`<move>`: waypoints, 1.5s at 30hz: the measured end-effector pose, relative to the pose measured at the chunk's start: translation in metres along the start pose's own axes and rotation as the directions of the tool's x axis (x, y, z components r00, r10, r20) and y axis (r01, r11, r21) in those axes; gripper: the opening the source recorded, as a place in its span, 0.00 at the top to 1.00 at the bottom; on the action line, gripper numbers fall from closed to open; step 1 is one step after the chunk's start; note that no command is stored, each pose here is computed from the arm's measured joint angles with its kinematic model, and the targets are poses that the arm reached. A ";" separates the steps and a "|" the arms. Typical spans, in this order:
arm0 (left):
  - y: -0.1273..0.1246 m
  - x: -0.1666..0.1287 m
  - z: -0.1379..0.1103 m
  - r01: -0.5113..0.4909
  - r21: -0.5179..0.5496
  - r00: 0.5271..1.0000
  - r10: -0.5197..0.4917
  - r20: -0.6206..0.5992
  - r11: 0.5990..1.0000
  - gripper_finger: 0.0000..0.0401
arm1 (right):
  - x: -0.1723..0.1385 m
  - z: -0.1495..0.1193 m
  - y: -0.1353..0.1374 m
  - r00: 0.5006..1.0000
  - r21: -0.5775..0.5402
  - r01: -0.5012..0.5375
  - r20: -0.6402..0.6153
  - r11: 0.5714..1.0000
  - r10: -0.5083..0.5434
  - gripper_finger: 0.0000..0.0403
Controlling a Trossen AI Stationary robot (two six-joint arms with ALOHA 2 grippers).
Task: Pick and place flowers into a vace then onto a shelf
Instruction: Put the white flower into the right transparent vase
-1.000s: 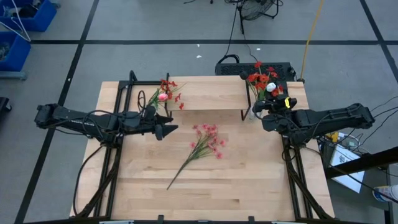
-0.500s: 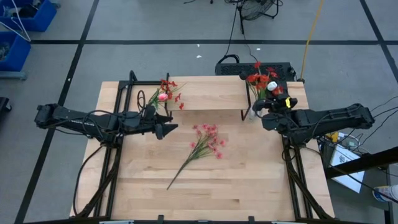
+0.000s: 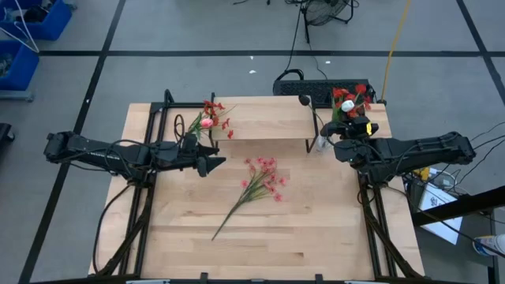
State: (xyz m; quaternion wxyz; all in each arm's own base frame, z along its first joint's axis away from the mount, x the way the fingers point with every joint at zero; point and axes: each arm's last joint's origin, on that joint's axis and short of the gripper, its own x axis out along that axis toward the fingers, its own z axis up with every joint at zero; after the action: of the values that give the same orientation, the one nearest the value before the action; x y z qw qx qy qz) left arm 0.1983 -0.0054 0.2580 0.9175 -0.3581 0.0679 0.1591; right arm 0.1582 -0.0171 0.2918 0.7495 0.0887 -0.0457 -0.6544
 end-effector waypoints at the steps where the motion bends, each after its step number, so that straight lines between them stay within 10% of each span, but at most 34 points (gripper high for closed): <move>1: 0.000 0.000 0.000 0.000 0.000 1.000 0.000 0.000 1.000 0.04 | 0.000 0.000 0.000 1.000 0.002 -0.001 -0.002 1.000 0.001 1.00; 26: 0.001 0.003 -0.002 -0.029 0.007 1.000 0.029 0.008 1.000 0.04 | 0.004 0.003 0.030 0.992 -0.119 -0.120 -0.040 0.986 0.116 1.00; 31: 0.002 0.003 -0.002 -0.031 0.008 1.000 0.031 0.006 0.999 0.04 | 0.017 -0.018 0.024 0.970 0.034 -0.196 -0.139 0.980 0.199 1.00; 45: 0.003 0.003 -0.003 -0.042 0.014 0.999 0.042 -0.005 0.999 0.04 | 0.013 0.005 0.037 0.951 -0.045 -0.310 -0.003 0.950 0.310 1.00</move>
State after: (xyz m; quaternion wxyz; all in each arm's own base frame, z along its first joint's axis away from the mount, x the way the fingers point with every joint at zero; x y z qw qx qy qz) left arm 0.1997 -0.0047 0.2536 0.9163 -0.3507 0.0788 0.1769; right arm 0.1952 -0.0258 0.3036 0.8448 0.0620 -0.0459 -0.5296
